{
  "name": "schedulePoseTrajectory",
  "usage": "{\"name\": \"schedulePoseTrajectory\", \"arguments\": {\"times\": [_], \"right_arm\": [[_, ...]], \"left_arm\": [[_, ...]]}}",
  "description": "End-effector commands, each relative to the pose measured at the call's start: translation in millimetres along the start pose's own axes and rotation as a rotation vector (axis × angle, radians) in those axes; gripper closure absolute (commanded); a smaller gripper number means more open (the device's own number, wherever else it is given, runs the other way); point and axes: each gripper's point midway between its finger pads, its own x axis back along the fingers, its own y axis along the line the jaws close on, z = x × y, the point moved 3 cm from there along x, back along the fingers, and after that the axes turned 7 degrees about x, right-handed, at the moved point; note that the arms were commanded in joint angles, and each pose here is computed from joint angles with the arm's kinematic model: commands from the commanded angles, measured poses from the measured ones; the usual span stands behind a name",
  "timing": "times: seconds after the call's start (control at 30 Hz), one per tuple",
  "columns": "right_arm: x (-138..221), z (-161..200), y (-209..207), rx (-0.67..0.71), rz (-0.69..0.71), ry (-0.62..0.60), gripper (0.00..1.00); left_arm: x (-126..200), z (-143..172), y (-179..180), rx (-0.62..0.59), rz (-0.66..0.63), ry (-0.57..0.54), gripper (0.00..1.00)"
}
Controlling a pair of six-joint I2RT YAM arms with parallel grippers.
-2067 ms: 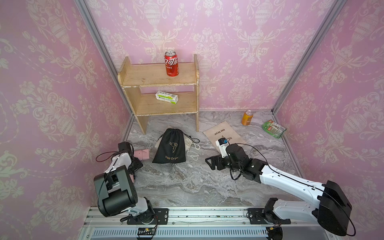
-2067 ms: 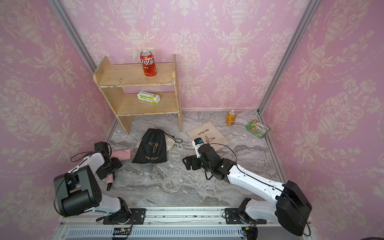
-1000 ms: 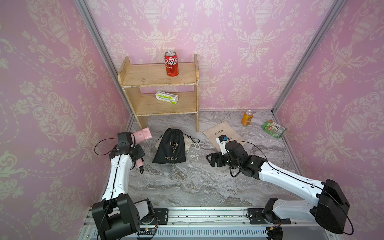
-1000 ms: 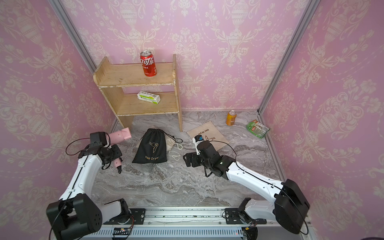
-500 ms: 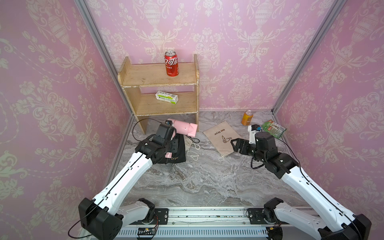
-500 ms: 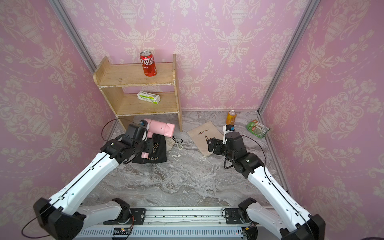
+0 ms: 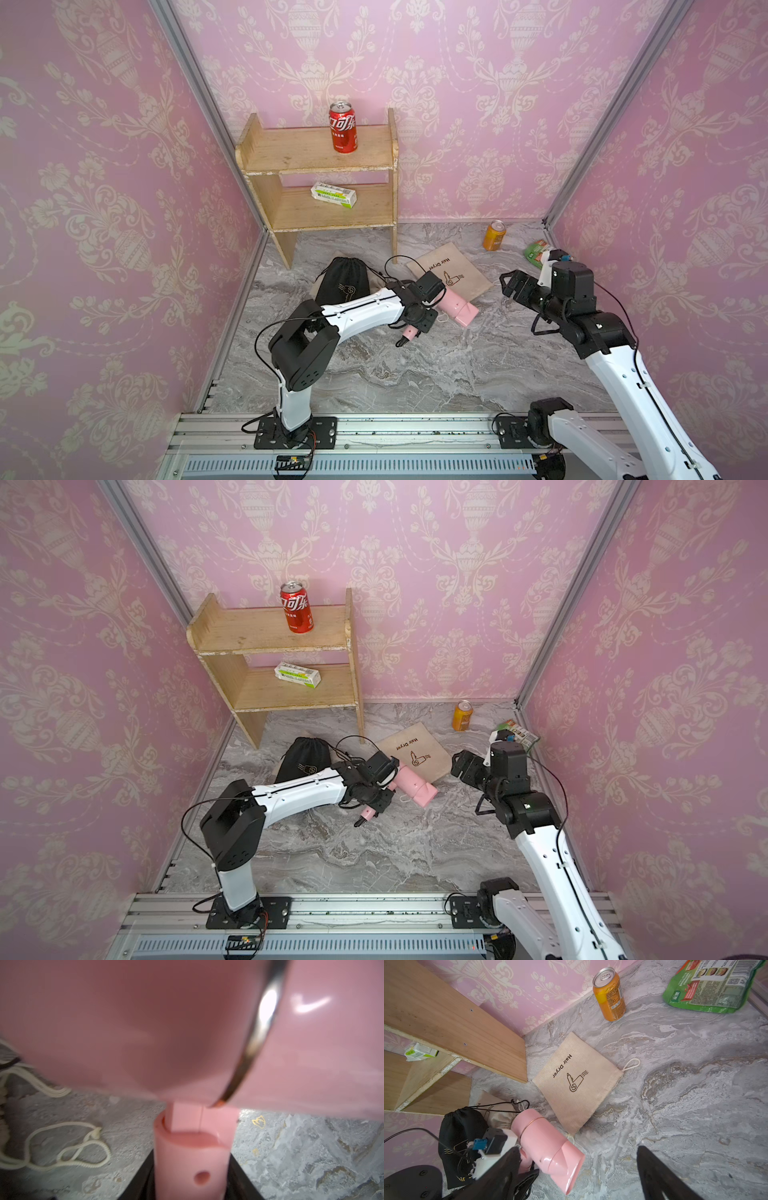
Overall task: Pack away hair dryers
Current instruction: Place the hair dryer at the center of the board.
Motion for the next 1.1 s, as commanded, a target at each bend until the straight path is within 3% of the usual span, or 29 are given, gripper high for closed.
{"name": "schedulePoseTrajectory", "arguments": {"times": [0.0, 0.53, 0.67, 0.8, 1.07], "right_arm": [[-6, 19, -4, -0.022, -0.013, 0.070, 0.10], [-10, 33, -10, -0.010, -0.004, 0.100, 0.10], [-8, 33, -10, -0.003, -0.008, 0.096, 0.10], [-5, 31, -10, 0.005, -0.005, 0.077, 0.09], [-5, 27, -7, 0.015, -0.021, 0.065, 0.09]], "left_arm": [[7, -32, -38, -0.064, 0.137, -0.096, 0.58], [-47, -45, -41, -0.113, 0.056, -0.041, 0.52], [-57, -46, -42, -0.115, 0.061, -0.009, 0.42], [-57, -46, -46, -0.121, 0.077, 0.019, 0.32], [-34, -48, -35, -0.135, 0.089, 0.026, 0.23]]}}
